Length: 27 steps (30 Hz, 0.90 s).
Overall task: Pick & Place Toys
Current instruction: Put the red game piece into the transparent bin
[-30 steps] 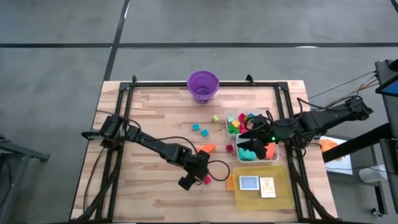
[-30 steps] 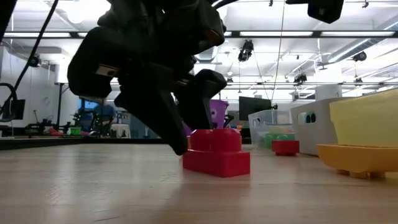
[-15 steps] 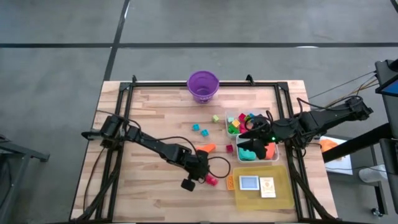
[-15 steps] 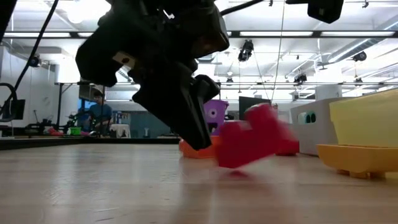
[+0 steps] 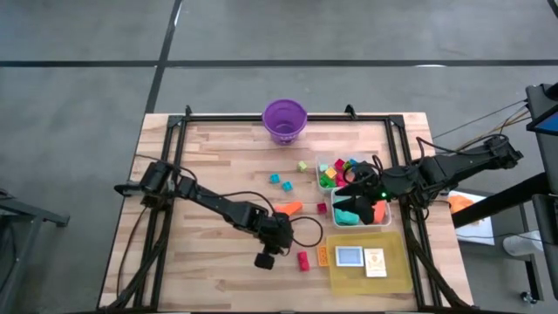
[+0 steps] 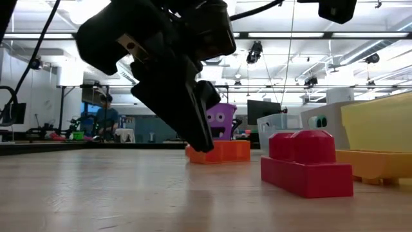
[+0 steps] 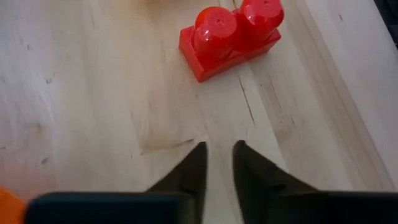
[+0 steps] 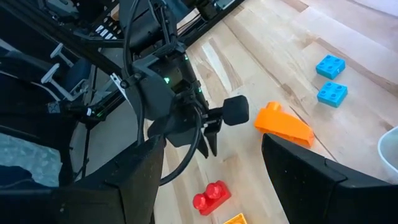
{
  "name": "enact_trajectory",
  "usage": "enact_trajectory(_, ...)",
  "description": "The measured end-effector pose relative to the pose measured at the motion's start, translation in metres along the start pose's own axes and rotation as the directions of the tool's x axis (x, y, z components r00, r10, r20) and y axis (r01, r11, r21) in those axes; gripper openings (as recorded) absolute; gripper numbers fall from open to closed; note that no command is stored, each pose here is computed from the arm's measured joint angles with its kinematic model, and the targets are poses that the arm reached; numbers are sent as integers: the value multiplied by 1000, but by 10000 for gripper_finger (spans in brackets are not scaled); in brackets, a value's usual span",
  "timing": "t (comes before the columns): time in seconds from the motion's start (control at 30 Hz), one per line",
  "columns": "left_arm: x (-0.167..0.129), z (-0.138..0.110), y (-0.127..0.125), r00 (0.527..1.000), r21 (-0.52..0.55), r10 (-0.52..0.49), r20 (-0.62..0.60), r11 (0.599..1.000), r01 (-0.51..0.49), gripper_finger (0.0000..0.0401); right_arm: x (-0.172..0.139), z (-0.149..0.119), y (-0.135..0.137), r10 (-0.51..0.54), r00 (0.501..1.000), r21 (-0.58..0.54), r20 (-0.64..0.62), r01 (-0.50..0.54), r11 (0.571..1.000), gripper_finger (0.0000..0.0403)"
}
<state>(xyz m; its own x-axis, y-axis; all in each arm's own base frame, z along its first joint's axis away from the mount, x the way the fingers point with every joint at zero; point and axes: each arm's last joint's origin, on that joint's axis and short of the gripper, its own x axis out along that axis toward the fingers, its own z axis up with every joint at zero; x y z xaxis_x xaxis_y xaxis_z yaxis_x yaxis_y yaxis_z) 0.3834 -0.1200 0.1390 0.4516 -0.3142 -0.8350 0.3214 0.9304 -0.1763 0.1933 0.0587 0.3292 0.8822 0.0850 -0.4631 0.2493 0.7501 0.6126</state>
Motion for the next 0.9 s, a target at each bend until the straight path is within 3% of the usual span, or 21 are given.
enact_trajectory(0.07,-1,0,1,1000,-58,15,-5,998,-15,110,0,0,0,0,1000,3,0,0,1000,266)
enact_trajectory(0.13,-5,-2,1,999,-194,19,-33,981,-25,150,0,0,0,0,1000,42,0,0,999,266)
enact_trajectory(0.27,-22,-8,0,996,-458,6,-91,887,-47,223,1,-3,1,-4,1000,153,-18,7,988,266)
enact_trajectory(0.43,-58,-16,-22,995,-554,100,-26,827,-98,267,15,-11,3,-5,995,180,-102,23,983,266)
enact_trajectory(0.57,-89,-30,-43,986,-608,156,56,788,-90,272,33,-14,15,12,978,37,-208,-5,999,266)
enact_trajectory(0.63,-101,-39,-49,978,-669,176,112,741,-57,272,43,-14,25,5,967,-56,-255,-20,998,266)
enact_trajectory(0.67,-107,-44,-50,972,-713,187,140,700,-32,272,49,-13,30,-13,960,-69,-279,-6,998,266)
enact_trajectory(0.7,-112,-50,-50,968,-776,198,156,630,-4,272,56,-13,34,-40,952,-56,-303,24,998,266)
enact_trajectory(0.8,-118,-77,-46,966,-933,220,132,356,47,272,78,-11,45,-147,916,80,-373,189,979,266)
enact_trajectory(0.83,-119,-87,-45,967,-956,225,121,290,52,272,86,-13,50,-174,902,111,-395,234,966,266)
enact_trajectory(0.9,-122,-104,-45,966,-973,232,117,220,65,272,100,-13,64,-206,885,133,-417,283,950,266)
